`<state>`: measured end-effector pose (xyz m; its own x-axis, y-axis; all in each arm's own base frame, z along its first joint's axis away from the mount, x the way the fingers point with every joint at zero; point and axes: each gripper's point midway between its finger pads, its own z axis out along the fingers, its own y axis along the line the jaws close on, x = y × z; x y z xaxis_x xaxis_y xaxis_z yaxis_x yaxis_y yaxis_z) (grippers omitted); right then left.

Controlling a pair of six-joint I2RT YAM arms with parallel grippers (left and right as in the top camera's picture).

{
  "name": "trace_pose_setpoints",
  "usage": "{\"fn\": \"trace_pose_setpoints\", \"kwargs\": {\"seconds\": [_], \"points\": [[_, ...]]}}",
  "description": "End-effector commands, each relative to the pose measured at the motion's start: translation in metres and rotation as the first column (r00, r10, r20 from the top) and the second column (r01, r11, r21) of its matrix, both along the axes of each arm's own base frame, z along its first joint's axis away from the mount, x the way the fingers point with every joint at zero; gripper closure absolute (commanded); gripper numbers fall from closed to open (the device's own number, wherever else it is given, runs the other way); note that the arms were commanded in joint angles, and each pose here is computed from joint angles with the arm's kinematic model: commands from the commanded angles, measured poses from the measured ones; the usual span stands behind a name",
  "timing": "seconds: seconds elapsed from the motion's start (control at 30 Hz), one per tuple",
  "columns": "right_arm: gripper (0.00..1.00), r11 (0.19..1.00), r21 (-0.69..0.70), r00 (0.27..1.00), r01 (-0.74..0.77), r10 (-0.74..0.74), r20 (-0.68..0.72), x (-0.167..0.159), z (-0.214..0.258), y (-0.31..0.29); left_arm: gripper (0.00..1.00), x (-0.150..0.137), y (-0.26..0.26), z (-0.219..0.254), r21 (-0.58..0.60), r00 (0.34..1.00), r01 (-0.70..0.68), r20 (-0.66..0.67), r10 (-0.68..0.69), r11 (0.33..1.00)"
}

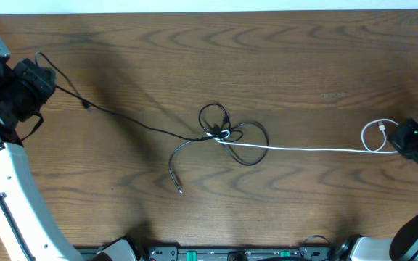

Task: Untangle cables
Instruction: 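Pull the black cable left and the white cable right, separating them, then release the cables and bring both grippers back toward the center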

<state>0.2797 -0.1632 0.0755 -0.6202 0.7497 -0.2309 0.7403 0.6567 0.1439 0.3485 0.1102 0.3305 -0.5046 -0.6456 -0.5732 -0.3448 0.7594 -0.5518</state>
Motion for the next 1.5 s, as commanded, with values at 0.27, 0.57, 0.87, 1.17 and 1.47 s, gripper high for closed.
{"fn": "trace_pose_setpoints", "kwargs": {"seconds": [0.27, 0.57, 0.87, 1.17, 1.47], "points": [[0.99, 0.978, 0.192, 0.969, -0.081, 0.032, 0.245, 0.021, 0.021, 0.009, 0.93, 0.009, -0.040, -0.042, -0.095, 0.985, 0.083, -0.144, -0.096, 0.992], [0.82, 0.849, 0.193, 0.835, -0.492, 0.396, 0.383, 0.058, 0.035, 0.103, 0.93, 0.006, -0.123, -0.100, -0.023, 0.861, 0.352, -0.384, -0.333, 0.936], [0.24, 0.740, 0.192, 0.756, -0.645, 0.579, 0.306, 0.053, 0.025, 0.173, 0.40, -0.004, -0.160, -0.116, -0.031, 0.787, 0.450, -0.460, -0.412, 0.893], [0.11, 0.848, 0.067, 0.845, -0.526, 0.530, -0.067, 0.018, -0.002, 0.164, 0.32, -0.032, -0.163, -0.125, -0.084, 0.720, 0.453, -0.552, -0.420, 0.888], [0.01, 0.928, -0.081, 0.914, -0.364, 0.339, -0.221, 0.000, 0.005, 0.129, 0.32, -0.050, -0.165, -0.135, -0.113, 0.666, 0.472, -0.604, -0.438, 0.874]]}}
